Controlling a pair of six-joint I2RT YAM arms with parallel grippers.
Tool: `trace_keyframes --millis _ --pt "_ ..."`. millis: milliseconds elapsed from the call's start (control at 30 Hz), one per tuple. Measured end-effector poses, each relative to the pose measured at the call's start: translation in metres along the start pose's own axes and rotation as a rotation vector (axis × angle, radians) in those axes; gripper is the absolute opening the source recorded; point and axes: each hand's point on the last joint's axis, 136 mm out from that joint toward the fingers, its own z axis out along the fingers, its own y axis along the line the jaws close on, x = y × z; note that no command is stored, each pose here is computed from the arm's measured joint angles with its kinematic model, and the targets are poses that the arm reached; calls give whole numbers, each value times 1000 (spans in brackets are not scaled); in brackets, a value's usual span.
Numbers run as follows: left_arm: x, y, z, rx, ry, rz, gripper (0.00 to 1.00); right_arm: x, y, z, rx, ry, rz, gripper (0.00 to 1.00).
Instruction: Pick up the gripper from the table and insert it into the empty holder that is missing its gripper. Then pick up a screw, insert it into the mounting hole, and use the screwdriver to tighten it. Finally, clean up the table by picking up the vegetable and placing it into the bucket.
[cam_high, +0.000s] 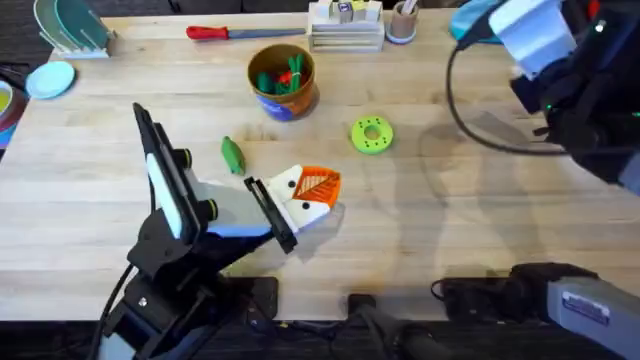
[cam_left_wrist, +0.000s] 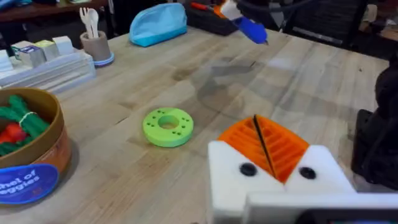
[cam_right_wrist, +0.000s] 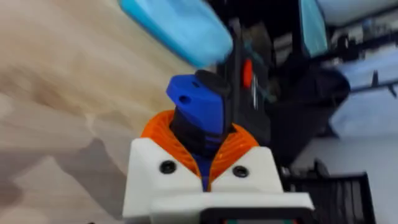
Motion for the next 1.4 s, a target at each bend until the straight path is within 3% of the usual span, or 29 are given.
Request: trace_keyframes --millis 267,433,567,800,900,1067,1133,1400 --pt "0 0 0 0 0 0 7 99 19 49 -63 308 -35 18" --pt "0 0 0 0 0 0 7 143 31 61 -95 437 -31 18" --pt "0 0 0 0 0 0 7 160 42 64 -116 501 -33 18" --pt "0 0 0 0 0 0 7 163 43 65 -113 546 62 44" --pt "0 0 0 0 0 0 7 163 45 64 -113 550 114 251" --pt "0 0 0 0 0 0 7 161 30 64 -49 561 147 937" --pt "0 0 0 0 0 0 7 158 29 64 -41 556 159 985" --pt "0 0 0 0 0 0 7 134 45 58 -75 494 245 991"
